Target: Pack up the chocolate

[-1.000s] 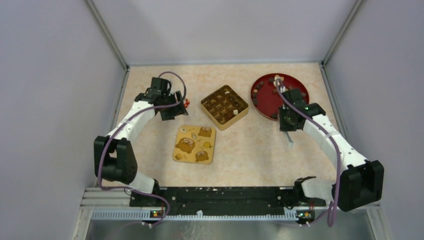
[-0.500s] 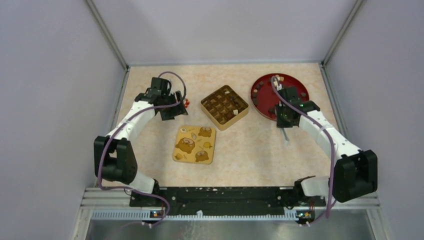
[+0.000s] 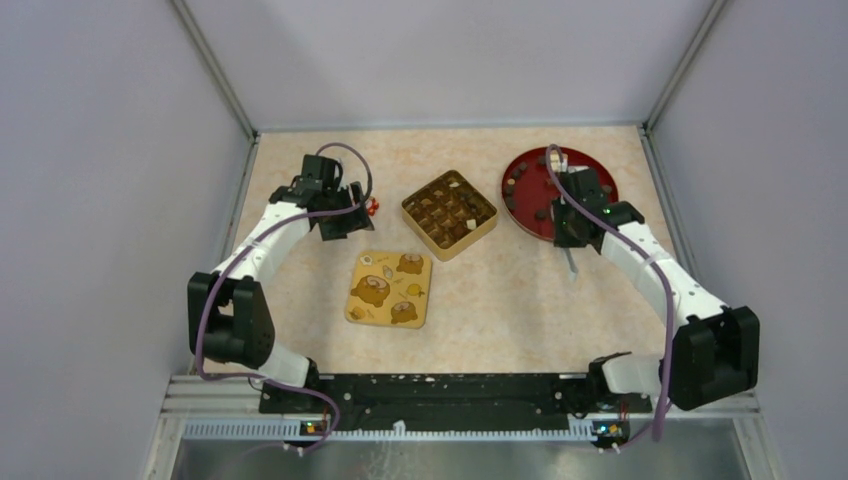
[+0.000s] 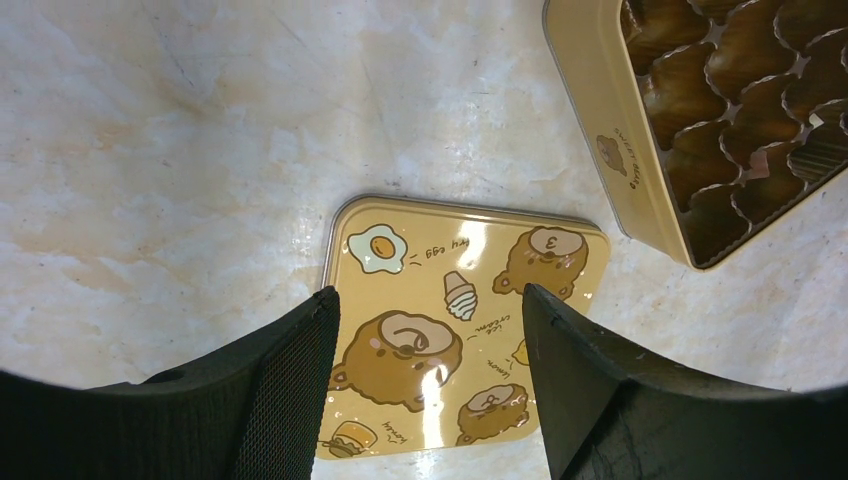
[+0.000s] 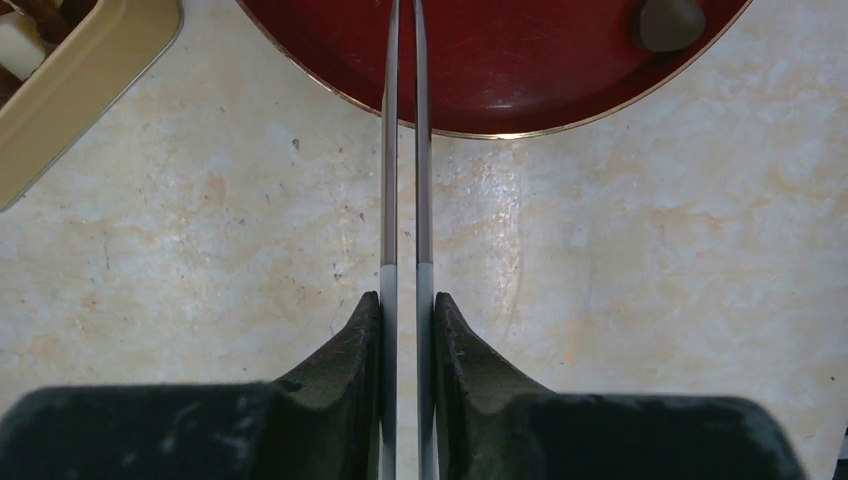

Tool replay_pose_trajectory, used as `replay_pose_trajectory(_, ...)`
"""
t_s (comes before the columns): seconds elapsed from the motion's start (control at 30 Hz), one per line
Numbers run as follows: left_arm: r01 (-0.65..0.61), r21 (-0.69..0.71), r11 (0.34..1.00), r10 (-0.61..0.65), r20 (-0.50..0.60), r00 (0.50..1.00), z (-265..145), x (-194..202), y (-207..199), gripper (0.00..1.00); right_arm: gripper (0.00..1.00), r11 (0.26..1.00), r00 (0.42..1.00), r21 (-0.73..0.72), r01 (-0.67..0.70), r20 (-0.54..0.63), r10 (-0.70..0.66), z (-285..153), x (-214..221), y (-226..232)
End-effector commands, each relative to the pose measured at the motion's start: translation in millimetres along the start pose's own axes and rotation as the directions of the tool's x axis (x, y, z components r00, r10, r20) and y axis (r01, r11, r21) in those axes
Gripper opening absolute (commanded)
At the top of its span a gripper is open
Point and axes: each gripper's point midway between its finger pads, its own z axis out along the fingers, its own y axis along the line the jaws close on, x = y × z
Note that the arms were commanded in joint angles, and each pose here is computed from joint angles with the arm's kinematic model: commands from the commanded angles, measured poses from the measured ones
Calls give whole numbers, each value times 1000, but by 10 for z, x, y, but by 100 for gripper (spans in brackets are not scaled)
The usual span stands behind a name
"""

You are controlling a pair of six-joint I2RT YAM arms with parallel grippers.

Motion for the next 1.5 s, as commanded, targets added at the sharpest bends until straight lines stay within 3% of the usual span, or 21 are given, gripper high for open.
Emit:
replay_pose_trajectory(0.0,-19,16,1000,18,53,998,-82,-143,-48,72,18,999,997,-27,-21,72,22,-161,-134,-14)
replay_pose_trajectory(0.07,-14,25,1000,13,47,999,-74,-133,-64,72,28,999,997,-30,-19,68,21,-145,-98,-10)
replay_pose_trajectory(0.17,-4,32,999,2,38,999,-66,-112,-75,72,32,999,998,-31,-17,60,19,-106,-79,-5)
replay_pose_trajectory(0.7,-4,21,1000,3,47,999,-100,-119,-58,72,39,1000,999,-21,13,38,-12,141,-149,49)
replay_pose_trajectory(1.33,-3,30,1000,1,47,999,-105,-113,-73,72,37,999,999,-8,41,25,-41,284,-193,87)
replay_pose_trajectory(1.47,-7,20,1000,6,50,999,-110,-109,-51,72,32,999,999,-2,40,27,-40,278,-196,82)
